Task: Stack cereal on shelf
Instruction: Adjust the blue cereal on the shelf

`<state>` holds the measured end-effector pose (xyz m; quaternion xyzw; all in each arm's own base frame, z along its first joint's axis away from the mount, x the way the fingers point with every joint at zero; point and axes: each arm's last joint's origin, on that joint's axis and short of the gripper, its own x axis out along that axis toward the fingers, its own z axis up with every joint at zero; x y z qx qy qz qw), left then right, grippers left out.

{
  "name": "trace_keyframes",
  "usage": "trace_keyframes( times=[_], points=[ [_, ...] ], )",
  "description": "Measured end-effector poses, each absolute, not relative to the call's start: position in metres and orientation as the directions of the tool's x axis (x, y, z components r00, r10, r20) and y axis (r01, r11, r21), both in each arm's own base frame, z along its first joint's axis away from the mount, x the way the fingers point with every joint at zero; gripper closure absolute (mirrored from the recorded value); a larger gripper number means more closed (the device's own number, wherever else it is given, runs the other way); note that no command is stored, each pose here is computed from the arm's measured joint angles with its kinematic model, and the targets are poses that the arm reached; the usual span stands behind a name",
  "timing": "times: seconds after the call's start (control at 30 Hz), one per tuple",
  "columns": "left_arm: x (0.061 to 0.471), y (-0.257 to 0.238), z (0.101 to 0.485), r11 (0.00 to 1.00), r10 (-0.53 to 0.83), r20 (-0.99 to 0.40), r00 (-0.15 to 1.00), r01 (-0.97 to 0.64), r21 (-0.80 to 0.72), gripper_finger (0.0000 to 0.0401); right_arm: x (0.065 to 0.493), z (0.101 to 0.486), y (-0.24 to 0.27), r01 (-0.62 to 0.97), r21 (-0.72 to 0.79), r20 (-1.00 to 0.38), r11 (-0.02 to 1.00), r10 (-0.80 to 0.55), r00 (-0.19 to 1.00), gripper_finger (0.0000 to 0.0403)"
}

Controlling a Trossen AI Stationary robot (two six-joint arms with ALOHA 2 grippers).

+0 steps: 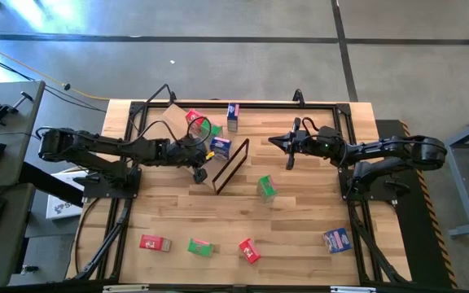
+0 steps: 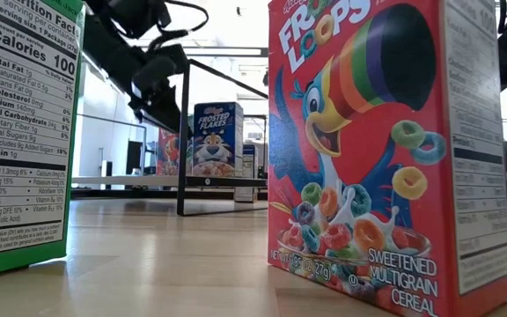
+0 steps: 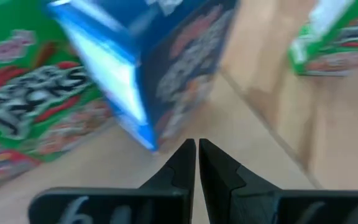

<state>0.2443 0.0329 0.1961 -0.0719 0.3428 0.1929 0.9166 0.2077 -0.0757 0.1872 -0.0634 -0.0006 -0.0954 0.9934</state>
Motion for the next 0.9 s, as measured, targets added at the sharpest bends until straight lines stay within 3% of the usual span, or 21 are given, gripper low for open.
trace_keyframes(
  times=[0.53,0.9],
  points=[
    [0.260,0.046,0.176,0.891,0.371,-0.654,0.659,-0.451,0.052,0.0389,0.208,0.187,-0.076,0.190,-0.126,0.013,0.974,-0.190,0.982,0.0403],
    [0.254,0.048,0.186,0.862,0.415,-0.632,0.654,-0.506,0.042,0.0389,0.208,0.187,-0.076,0.190,-0.126,0.013,0.974,-0.190,0.982,0.0403]
  ],
)
